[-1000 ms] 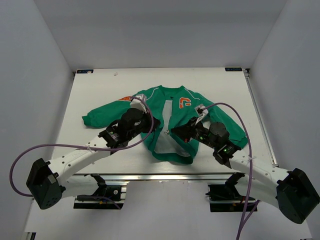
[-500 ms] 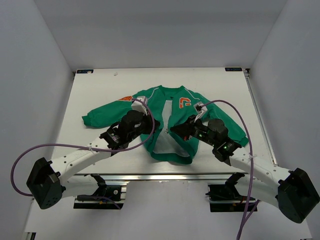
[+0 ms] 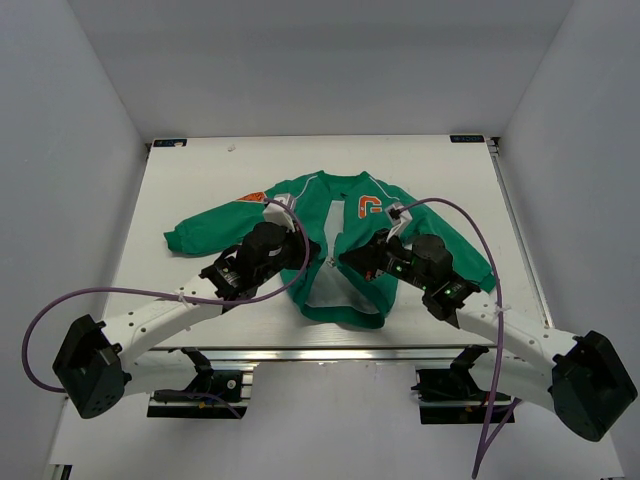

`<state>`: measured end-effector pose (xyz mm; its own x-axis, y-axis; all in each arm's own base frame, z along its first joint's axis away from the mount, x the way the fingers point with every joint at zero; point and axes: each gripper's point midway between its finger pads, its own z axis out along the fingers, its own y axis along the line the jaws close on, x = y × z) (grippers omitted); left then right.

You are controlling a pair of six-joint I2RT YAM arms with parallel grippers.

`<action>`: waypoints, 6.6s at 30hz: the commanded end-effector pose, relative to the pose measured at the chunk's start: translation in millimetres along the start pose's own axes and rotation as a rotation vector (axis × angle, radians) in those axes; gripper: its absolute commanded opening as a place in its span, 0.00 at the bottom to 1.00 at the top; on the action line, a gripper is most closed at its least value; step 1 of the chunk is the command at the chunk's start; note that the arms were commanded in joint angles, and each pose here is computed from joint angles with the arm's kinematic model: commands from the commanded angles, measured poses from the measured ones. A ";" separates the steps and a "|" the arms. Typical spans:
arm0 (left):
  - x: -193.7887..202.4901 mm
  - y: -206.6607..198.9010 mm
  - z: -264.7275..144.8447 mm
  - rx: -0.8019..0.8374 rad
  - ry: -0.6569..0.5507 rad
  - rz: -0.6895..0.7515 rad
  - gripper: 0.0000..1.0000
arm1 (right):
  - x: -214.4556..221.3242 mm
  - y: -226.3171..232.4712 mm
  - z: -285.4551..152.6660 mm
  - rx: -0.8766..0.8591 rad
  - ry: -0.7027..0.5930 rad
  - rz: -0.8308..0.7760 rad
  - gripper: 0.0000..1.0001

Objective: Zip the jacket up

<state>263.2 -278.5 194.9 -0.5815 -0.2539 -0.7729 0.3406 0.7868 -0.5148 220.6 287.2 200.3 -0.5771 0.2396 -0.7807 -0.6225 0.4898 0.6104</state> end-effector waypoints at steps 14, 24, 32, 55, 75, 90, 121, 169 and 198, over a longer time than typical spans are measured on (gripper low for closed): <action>-8.2 -12.5 -6.5 0.063 -0.031 0.003 0.00 | -27.4 14.1 12.5 -0.019 -0.039 0.006 0.00; -9.0 -11.1 -11.1 0.065 -0.041 -0.005 0.00 | -28.2 5.6 11.9 0.030 -0.055 0.033 0.00; -10.1 -9.5 -13.1 0.061 -0.050 -0.009 0.00 | -27.9 11.2 12.2 0.000 -0.053 0.048 0.00; -6.1 -4.0 -4.6 0.016 -0.031 -0.025 0.00 | -20.0 21.9 8.7 -0.059 -0.018 0.062 0.00; -9.1 -4.4 -6.6 0.018 -0.043 -0.034 0.00 | -19.1 19.4 13.6 -0.055 -0.014 0.062 0.00; -9.3 -7.7 -8.5 0.040 -0.047 -0.038 0.00 | -22.5 20.7 15.9 -0.062 -0.027 0.068 0.00; -9.5 -12.1 -17.7 0.110 -0.085 -0.010 0.00 | -21.3 10.6 21.3 0.007 -0.013 0.141 0.00; 1.5 -13.0 -14.1 0.000 -0.076 0.089 0.00 | -18.0 2.6 24.9 0.185 0.018 0.086 0.00; 27.8 7.4 -33.9 -0.058 -0.004 -0.066 0.85 | 10.4 0.3 22.7 0.153 0.106 0.110 0.00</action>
<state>229.7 -278.2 179.3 -0.5978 -0.2512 -0.7613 0.3270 0.7906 -0.5176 226.6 303.8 176.8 -0.7133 0.1918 -0.6741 -0.4409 0.6249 0.6443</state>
